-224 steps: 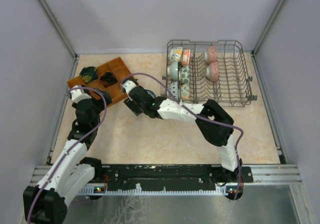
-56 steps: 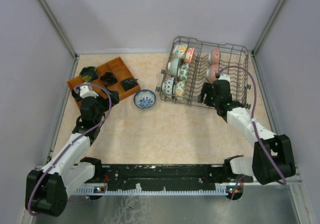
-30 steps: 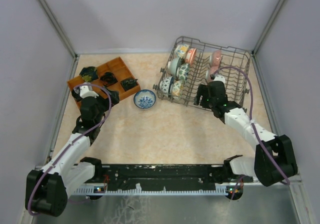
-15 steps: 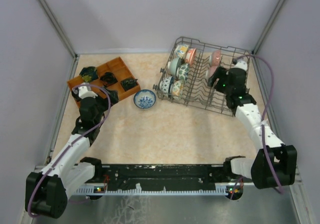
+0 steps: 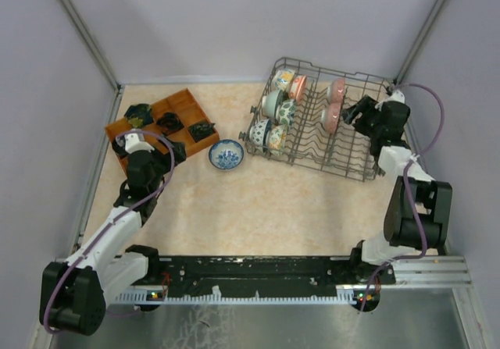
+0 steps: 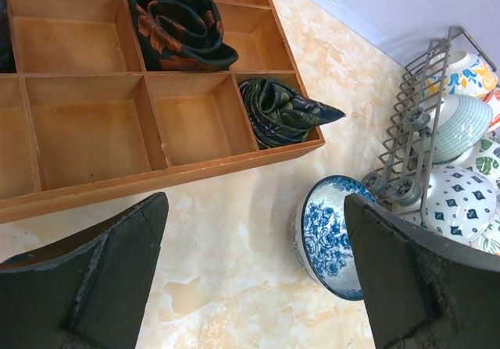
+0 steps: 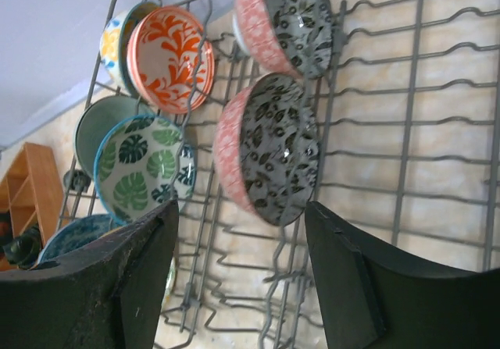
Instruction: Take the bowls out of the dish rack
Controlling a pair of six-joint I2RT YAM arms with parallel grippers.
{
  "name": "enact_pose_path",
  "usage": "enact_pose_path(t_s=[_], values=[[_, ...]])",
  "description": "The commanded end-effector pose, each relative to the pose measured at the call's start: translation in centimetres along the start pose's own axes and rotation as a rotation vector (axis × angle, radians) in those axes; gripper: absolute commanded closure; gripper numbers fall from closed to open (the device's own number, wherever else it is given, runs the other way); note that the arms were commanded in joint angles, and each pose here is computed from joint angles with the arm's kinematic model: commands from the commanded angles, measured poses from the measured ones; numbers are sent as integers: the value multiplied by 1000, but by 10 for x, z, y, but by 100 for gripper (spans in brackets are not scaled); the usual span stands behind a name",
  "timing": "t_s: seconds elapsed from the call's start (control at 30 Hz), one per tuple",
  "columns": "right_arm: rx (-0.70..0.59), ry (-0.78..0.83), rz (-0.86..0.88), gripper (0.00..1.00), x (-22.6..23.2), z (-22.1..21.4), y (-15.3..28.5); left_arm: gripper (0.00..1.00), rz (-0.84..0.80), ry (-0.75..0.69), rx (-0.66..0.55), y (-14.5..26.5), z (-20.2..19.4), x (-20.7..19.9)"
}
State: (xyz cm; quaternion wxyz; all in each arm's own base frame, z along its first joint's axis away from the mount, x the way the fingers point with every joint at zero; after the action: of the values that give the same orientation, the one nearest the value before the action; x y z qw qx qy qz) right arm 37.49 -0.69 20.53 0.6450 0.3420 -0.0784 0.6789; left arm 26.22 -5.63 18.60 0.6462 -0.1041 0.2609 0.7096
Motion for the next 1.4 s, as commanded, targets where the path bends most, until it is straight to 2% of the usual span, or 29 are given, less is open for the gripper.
enact_pose_path(t_s=[0.0, 0.4, 1.07, 1.17, 1.37], values=[[-69, 0, 196, 34, 6, 35, -10, 1, -15, 6, -32, 1, 5, -1], [16, -30, 343, 42, -17, 16, -52, 1, -24, 14, -32, 0, 5, -2], [52, -77, 504, 57, -29, 3, -88, 1, -18, 3, -34, -2, 6, -3], [55, -85, 530, 61, -30, 0, -90, 1, -16, 5, -32, -2, 5, -2], [47, -107, 587, 77, -28, -3, -90, 1, -12, 5, -35, 0, 6, -1]])
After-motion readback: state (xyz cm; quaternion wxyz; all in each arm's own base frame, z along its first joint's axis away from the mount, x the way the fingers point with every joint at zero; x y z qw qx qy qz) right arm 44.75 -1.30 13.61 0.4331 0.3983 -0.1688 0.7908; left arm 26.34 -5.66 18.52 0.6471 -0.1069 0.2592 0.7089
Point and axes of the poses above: each gripper's point midway between its finger pads, its own y axis back along the fingers, its own x axis along the line the jaws close on, z = x × y, the point moved 8 cm from there along y, back along the fingers, and after that the axes turned 2 degrees about -y, right-handed, at the moved point
